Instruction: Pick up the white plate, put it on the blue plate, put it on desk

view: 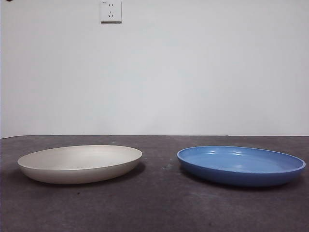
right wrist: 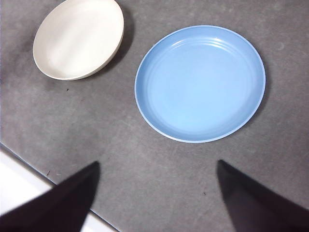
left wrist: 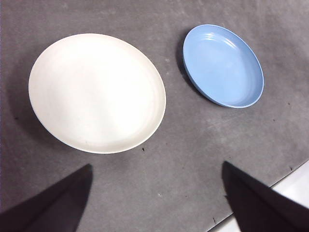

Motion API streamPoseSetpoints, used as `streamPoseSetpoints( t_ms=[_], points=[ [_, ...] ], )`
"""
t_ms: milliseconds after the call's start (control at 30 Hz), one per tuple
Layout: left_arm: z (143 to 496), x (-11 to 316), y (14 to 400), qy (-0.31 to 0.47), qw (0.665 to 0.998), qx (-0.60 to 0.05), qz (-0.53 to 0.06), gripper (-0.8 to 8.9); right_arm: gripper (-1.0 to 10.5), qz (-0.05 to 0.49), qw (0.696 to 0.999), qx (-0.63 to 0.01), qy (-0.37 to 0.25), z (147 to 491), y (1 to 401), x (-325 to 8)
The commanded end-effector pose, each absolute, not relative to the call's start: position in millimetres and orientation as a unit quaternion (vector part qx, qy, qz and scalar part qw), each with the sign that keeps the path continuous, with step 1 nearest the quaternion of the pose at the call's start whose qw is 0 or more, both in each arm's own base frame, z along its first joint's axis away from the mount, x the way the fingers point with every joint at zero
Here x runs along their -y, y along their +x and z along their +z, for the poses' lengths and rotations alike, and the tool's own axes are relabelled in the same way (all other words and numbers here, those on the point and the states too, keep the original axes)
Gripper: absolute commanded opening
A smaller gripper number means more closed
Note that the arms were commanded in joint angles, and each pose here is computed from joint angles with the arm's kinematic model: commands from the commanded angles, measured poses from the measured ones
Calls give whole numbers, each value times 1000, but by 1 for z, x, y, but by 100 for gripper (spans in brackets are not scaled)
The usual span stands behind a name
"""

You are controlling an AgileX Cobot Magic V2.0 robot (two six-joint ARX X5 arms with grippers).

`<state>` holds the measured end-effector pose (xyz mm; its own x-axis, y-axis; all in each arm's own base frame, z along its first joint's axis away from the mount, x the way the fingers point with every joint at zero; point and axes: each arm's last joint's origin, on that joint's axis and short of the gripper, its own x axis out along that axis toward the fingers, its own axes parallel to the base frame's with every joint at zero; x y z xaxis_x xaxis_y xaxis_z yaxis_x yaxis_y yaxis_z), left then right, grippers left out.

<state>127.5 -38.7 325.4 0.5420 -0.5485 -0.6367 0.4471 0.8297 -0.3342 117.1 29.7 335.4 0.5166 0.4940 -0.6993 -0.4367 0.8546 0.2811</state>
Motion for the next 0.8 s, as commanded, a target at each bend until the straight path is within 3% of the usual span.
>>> streamPoseSetpoints(
  t_ms=[33,367,800],
  points=[
    [331,40,130,-75,878,-380,-282,469,441,270,874,-403,33,340,118,-30],
    [322,42,160,-64,888,-400,-219,465,441,271,874,-403,33,340,118,-30],
    [294,58,252,-41,878,-452,-155,459,440,271,873,-403,33,340,118,-31]
  ],
)
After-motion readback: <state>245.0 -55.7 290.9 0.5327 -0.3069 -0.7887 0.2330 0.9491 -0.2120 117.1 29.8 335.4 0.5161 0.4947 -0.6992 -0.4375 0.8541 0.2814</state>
